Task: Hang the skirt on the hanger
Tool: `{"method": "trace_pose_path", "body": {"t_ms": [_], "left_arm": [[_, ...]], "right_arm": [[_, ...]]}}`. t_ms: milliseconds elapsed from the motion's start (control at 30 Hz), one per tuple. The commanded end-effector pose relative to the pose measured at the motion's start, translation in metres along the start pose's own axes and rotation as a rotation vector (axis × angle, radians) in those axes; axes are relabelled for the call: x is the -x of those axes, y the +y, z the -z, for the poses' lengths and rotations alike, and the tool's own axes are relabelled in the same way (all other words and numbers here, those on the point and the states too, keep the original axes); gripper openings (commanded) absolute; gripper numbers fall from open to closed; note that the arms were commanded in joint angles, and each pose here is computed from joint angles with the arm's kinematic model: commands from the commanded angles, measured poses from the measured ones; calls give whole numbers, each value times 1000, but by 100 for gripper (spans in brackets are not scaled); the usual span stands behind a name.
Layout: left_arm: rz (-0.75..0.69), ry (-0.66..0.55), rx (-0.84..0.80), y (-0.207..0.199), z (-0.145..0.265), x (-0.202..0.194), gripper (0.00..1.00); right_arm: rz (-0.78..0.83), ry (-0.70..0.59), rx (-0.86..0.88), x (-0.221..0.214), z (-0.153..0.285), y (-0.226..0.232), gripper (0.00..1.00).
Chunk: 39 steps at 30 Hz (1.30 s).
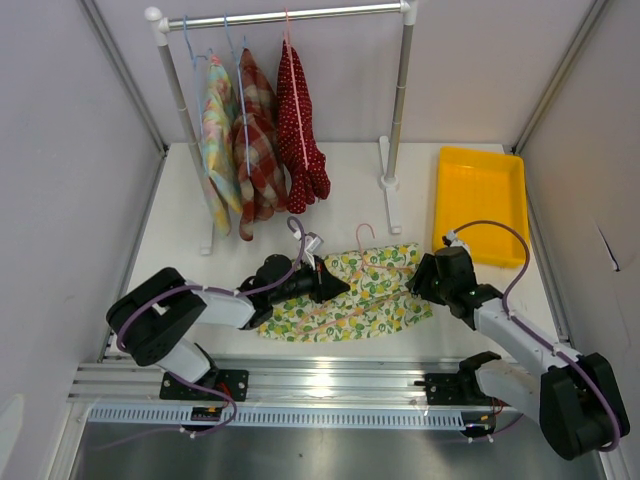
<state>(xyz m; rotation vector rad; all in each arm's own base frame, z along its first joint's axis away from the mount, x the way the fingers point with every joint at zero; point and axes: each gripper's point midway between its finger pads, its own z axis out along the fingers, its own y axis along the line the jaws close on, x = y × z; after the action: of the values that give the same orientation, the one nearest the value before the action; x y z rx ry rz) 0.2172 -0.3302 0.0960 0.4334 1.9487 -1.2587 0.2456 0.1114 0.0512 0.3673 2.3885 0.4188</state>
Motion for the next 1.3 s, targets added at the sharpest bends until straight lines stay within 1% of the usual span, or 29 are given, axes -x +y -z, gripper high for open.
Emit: {"method": "trace_pose_path", "body": {"t_ms": [0,67,200,467,567,667,700,800,967,1033,1267], "left_arm": [[-14,-61,-4,1,-4,16,0],[-14,-61,-3,1,-4,16,0],[-11,-65,6,3,-4,16,0],[-15,-56,9,6,-3,14,0],[-15,-49,6,6,-2,12,0],[-12,-39,5,7,-1,9,0],[-12,-39,5,7,-1,8,0],[-15,-40,7,8,-1,9,0],[-16,-46,15,10,0,8,0],[-15,-49,19,12,0,8,0],[-14,-92,41,17,1,13,0]], "right_arm": [[-6,-61,-11,16,-4,4,53],[-8,-67,-16,19,-6,4,53],[-7,-36,-61,18,-15,1,52],[-5,-66,-50,29,-25,7,53],[-2,-75,-48,32,-28,8,51],[-3,-79,-47,33,-31,9,43],[-3,-81,-45,34,-31,10,36],[-6,-77,-37,36,-30,14,27],[-7,-83,-32,46,-11,21,21],[-9,-112,-15,59,1,29,19],[-8,-86,-23,65,28,34,15]]}}
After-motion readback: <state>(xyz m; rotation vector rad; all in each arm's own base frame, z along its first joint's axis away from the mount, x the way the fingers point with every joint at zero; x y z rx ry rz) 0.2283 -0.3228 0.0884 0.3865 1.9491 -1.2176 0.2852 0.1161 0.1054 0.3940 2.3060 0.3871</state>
